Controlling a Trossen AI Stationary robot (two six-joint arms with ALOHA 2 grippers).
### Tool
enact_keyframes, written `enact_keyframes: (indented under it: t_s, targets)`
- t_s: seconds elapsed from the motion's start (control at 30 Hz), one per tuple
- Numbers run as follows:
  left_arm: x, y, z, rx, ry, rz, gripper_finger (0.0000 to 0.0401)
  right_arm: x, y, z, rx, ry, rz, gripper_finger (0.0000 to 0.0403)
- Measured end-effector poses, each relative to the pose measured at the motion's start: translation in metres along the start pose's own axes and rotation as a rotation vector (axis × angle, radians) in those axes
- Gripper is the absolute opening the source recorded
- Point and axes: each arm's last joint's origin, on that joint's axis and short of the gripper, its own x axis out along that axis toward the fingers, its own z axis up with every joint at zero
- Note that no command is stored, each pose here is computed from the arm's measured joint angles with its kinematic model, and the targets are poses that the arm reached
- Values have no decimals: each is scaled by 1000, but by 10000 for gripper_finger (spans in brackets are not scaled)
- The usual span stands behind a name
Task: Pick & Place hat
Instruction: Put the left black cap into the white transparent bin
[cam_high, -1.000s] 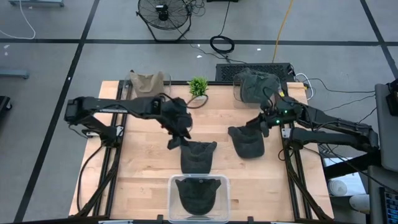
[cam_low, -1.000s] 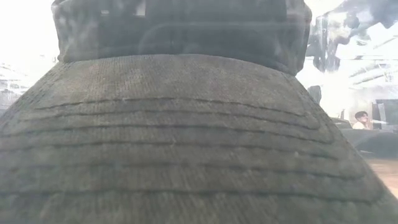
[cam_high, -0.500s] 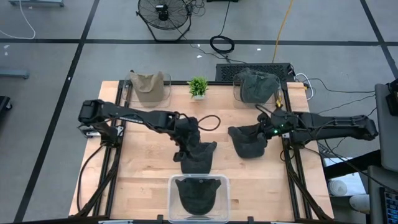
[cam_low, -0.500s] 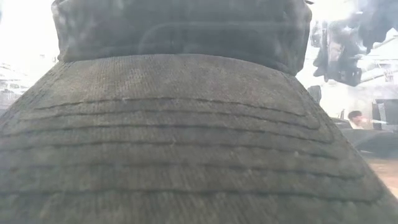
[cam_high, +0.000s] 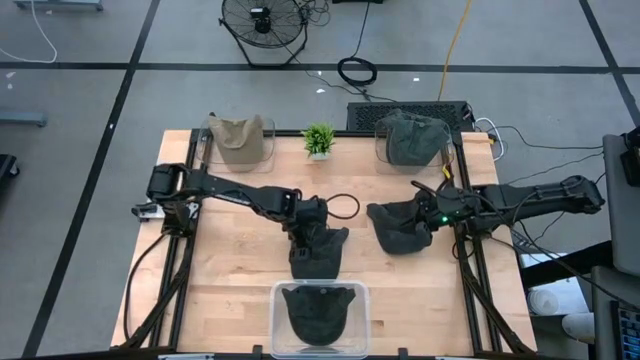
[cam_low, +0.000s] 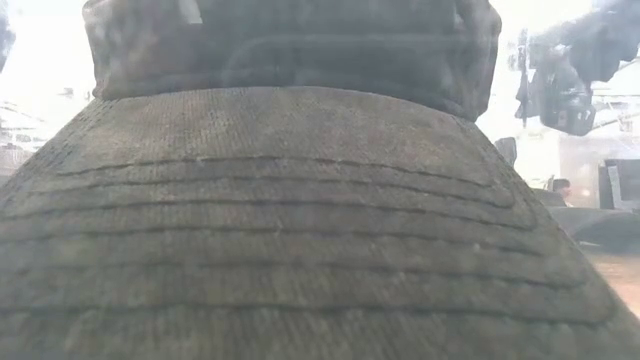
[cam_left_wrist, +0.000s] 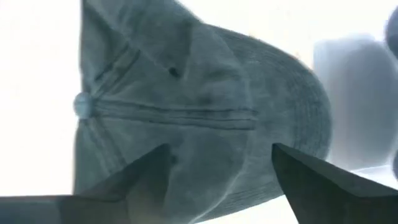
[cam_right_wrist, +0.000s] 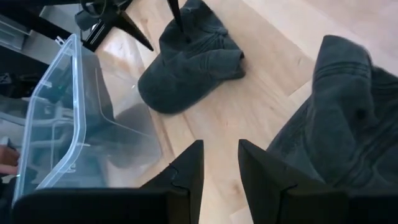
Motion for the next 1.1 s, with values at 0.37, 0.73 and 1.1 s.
enact_keyframes:
  t_s: [0.37, 0.73, 1.1]
  targets:
    - [3, -1, -2, 37, -9, 74, 181, 0, 2, -3, 18, -21, -22, 89]
    - [14, 1, -15, -54, 6, 67, 157, 0, 6, -4, 18, -191, -122, 89]
    - [17, -8, -16, -59, 11, 58, 15, 8, 13, -13, 15, -180, -138, 89]
